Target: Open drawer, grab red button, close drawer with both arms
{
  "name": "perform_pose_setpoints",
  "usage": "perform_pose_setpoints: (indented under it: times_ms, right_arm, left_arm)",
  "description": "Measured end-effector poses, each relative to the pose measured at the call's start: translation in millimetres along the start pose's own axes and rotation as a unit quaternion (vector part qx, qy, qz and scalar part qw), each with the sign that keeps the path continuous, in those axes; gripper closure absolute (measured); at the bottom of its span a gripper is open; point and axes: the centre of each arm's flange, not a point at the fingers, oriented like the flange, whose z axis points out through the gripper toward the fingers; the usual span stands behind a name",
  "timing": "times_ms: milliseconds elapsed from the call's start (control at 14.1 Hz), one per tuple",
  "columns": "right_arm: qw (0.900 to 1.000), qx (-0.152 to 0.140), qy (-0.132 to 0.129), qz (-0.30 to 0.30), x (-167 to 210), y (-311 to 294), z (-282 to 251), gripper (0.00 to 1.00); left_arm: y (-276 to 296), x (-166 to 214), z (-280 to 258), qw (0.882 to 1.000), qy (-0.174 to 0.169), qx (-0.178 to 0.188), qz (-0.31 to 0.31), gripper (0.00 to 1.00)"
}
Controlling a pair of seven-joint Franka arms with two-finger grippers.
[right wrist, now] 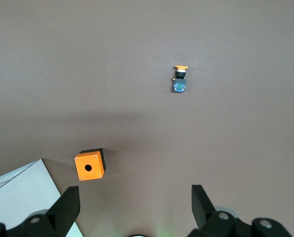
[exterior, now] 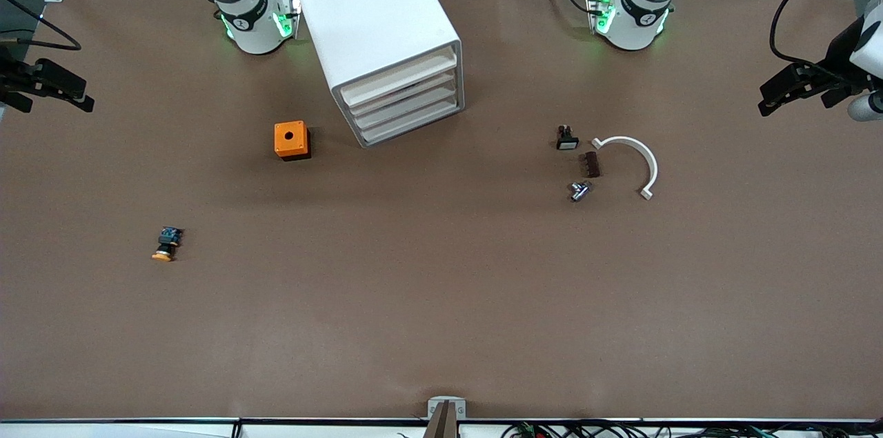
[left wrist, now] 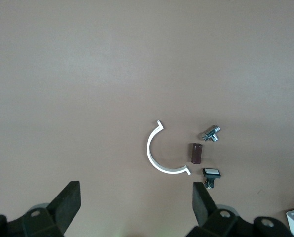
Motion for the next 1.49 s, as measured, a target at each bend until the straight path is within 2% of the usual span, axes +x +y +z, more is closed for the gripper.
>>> perform_pose_setpoints:
  times_ms: [569, 1067, 1281, 1494]
  right_arm:
    - [1.000, 0.000, 0.003, -0.005, 1.0, -5.6, -0.5, 0.00]
    - [1.000, -0.001, 0.003, -0.007, 1.1, -6.9, -0.5, 0.00]
    - [1.000, -0.001, 0.003, -0.007, 1.0, -7.0, -0.5, 0.00]
    - [1.000, -0.001, 0.003, -0.007, 1.0, -7.1, -0.5, 0.00]
  left_arm:
    - [-0.2, 1.8, 3.7, 1.000, -0.004, 0.000, 0.000, 0.00]
    - [19.2, 38.2, 78.4, 0.998, -0.063, 0.005, 0.009, 0.00]
    - [50.4, 46.9, 105.9, 0.996, -0.081, -0.010, -0.028, 0.00]
    - [92.8, 47.8, 130.3, 0.989, -0.107, -0.029, -0.099, 0.00]
